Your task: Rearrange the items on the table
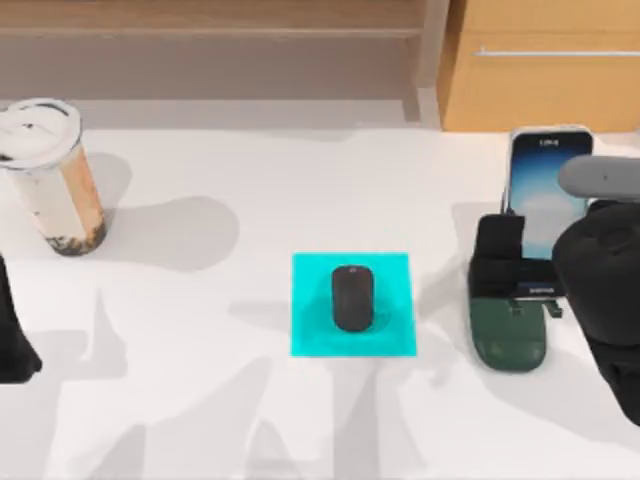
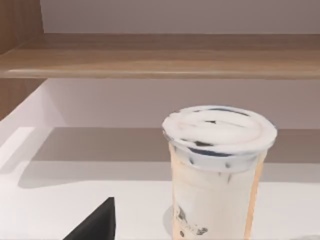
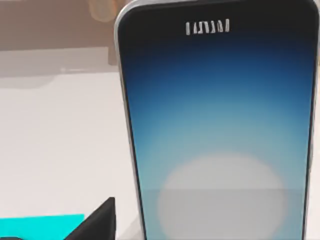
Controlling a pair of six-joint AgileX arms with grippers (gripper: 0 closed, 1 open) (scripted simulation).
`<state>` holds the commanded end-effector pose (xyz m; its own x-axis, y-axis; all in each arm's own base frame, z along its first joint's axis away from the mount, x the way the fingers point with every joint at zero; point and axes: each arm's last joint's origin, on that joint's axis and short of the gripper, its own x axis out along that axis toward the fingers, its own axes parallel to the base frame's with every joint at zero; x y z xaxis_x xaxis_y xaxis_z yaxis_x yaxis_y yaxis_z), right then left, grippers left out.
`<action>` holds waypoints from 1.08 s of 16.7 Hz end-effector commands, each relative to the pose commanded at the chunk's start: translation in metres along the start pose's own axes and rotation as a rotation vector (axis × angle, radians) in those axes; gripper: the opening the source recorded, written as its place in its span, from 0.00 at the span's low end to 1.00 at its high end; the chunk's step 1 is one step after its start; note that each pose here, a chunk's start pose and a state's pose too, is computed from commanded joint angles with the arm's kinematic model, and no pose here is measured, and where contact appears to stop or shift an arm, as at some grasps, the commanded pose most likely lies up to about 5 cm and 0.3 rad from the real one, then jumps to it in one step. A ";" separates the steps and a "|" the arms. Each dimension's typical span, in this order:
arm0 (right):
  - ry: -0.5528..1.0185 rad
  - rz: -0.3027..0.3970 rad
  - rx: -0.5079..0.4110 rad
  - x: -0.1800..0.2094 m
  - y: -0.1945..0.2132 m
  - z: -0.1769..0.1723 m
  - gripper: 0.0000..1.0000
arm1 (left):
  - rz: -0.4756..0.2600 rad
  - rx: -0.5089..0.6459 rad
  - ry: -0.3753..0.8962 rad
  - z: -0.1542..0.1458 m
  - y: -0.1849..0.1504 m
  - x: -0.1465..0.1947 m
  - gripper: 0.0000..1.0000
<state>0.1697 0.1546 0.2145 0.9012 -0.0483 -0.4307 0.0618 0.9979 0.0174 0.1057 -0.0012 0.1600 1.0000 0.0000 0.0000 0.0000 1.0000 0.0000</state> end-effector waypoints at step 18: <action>-0.416 0.093 0.058 -0.036 -0.151 -0.047 1.00 | 0.000 0.000 0.000 0.000 0.000 0.000 1.00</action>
<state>0.1076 0.0080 0.1856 0.9996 0.0167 -0.0242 -0.0144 0.9954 0.0943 0.1057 -0.0012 0.1600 1.0000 0.0000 0.0000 0.0000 1.0000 0.0000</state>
